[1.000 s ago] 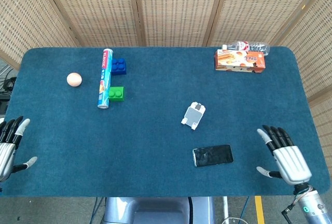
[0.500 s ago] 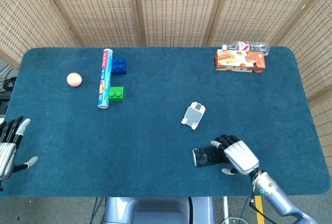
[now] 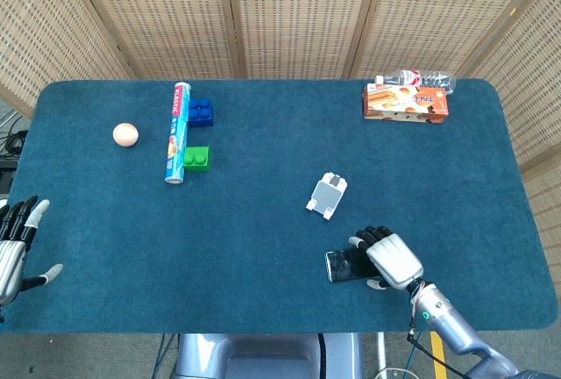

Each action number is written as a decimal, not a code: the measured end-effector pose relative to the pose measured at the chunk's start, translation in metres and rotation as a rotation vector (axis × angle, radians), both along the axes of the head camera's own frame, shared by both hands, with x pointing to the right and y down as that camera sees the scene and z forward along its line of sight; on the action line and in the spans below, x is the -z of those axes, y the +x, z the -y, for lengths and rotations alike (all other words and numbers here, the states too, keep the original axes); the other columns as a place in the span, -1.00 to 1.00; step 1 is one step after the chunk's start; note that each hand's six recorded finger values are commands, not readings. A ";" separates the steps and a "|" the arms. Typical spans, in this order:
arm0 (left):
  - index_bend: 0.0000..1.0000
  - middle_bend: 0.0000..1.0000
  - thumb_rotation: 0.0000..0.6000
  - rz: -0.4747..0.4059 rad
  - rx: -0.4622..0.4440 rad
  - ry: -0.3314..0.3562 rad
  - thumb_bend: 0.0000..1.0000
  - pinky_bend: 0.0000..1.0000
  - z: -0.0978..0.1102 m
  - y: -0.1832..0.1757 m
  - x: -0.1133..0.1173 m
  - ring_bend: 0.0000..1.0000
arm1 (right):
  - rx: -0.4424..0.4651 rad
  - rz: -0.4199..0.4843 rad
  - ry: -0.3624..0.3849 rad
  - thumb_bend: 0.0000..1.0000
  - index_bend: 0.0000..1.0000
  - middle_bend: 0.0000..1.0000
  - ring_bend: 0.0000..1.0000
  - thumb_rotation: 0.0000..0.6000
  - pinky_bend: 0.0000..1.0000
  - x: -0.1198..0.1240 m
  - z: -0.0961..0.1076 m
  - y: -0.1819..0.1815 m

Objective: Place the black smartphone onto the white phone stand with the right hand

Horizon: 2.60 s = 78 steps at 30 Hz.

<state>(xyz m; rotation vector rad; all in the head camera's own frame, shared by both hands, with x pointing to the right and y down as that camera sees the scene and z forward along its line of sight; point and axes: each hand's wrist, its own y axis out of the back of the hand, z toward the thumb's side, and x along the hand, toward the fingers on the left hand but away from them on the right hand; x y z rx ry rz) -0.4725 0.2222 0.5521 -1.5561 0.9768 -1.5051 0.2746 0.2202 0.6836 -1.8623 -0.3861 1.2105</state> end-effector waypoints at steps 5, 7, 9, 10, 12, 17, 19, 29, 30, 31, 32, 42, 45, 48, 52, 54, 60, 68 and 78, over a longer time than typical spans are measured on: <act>-1.00 -1.00 1.00 0.001 -0.001 -0.001 -1.00 -1.00 0.000 0.001 0.000 -1.00 | 0.021 -0.017 0.003 -1.00 -0.53 -0.48 -0.55 1.00 -0.45 -0.006 -0.003 -0.003; -1.00 -1.00 1.00 0.001 0.000 -0.001 -1.00 -1.00 0.000 0.000 -0.001 -1.00 | 0.031 -0.028 0.002 -1.00 -0.53 -0.48 -0.55 1.00 -0.45 -0.009 -0.004 -0.003; -1.00 -1.00 1.00 0.001 0.001 -0.002 -1.00 -1.00 0.000 0.001 -0.001 -1.00 | 0.035 -0.036 -0.002 -1.00 -0.53 -0.48 -0.55 1.00 -0.45 -0.013 -0.005 -0.002; -1.00 -1.00 1.00 0.001 0.001 -0.002 -1.00 -1.00 0.001 0.001 -0.001 -1.00 | 0.037 -0.041 -0.004 -1.00 -0.53 -0.48 -0.55 1.00 -0.45 -0.014 -0.005 -0.002; -1.00 -1.00 1.00 0.002 0.002 -0.003 -1.00 -1.00 0.001 0.001 -0.001 -1.00 | 0.040 -0.045 -0.008 -1.00 -0.53 -0.48 -0.55 1.00 -0.45 -0.017 -0.005 -0.001; -1.00 -1.00 1.00 0.001 0.004 -0.005 -1.00 -1.00 0.001 0.000 -0.001 -1.00 | 0.042 -0.050 -0.022 -0.95 -0.53 -0.48 -0.54 1.00 -0.42 -0.022 -0.004 0.000; -1.00 -1.00 1.00 0.001 0.004 -0.005 -1.00 -1.00 0.001 0.000 -0.001 -1.00 | 0.045 -0.053 -0.028 -0.91 -0.53 -0.47 -0.54 1.00 -0.42 -0.025 -0.004 0.001; -1.00 -1.00 1.00 0.004 0.004 -0.010 -1.00 -1.00 0.001 0.000 -0.003 -1.00 | 0.048 -0.062 -0.058 -0.34 -0.15 -0.15 -0.24 1.00 -0.21 -0.033 -0.009 0.006; -1.00 -1.00 1.00 0.004 0.004 -0.009 -1.00 -1.00 0.001 0.000 -0.003 -1.00 | 0.049 -0.057 -0.055 -0.30 -0.11 -0.11 -0.20 1.00 -0.17 -0.032 -0.009 0.005; -1.00 -1.00 1.00 0.004 0.004 -0.010 -1.00 -1.00 0.001 0.000 -0.003 -1.00 | 0.049 -0.047 -0.050 -0.24 -0.07 -0.06 -0.15 1.00 -0.15 -0.031 -0.009 0.005; -1.00 -1.00 1.00 0.004 0.005 -0.010 -1.00 -1.00 0.001 0.000 -0.003 -1.00 | 0.049 -0.039 -0.046 -0.21 -0.05 -0.03 -0.12 1.00 -0.14 -0.030 -0.009 0.005; -1.00 -1.00 1.00 0.004 0.004 -0.011 -1.00 -1.00 0.001 0.001 -0.003 -1.00 | 0.069 0.028 0.030 -0.12 -0.01 0.02 -0.06 1.00 -0.14 -0.011 -0.002 0.005; -1.00 -1.00 1.00 0.003 0.005 -0.010 -1.00 -1.00 0.001 0.001 -0.002 -1.00 | 0.081 0.044 0.065 -0.12 -0.01 0.02 -0.06 1.00 -0.14 -0.002 0.001 0.004; -1.00 -1.00 1.00 0.001 0.006 -0.007 -1.00 -1.00 0.001 0.001 -0.002 -1.00 | 0.097 0.053 0.107 -0.12 -0.01 0.02 -0.06 1.00 -0.14 0.007 0.006 0.004; -1.00 -1.00 1.00 0.000 0.005 -0.008 -1.00 -1.00 0.001 0.001 -0.002 -1.00 | 0.137 0.039 0.191 -0.12 -0.01 0.02 -0.06 1.00 -0.14 0.019 0.018 0.001; -1.00 -1.00 1.00 0.000 0.004 -0.008 -1.00 -1.00 0.001 0.001 -0.002 -1.00 | 0.159 0.025 0.235 -0.12 -0.01 0.02 -0.06 1.00 -0.14 0.025 0.025 -0.001; -1.00 -1.00 1.00 -0.001 0.009 -0.009 -1.00 -1.00 0.002 0.001 -0.002 -1.00 | 0.286 -0.064 0.428 -0.12 -0.01 0.02 -0.06 1.00 -0.14 0.046 0.050 -0.013; -1.00 -1.00 1.00 0.002 0.037 -0.029 -1.00 -1.00 0.007 -0.005 -0.007 -1.00 | 0.606 -0.248 0.766 -0.12 -0.01 0.02 -0.06 1.00 -0.14 0.076 0.099 -0.059; -1.00 -1.00 1.00 0.002 0.061 -0.055 -1.00 -1.00 0.015 -0.009 -0.014 -1.00 | 0.882 -0.440 0.879 -0.12 0.00 0.01 -0.06 1.00 -0.14 0.061 0.127 -0.088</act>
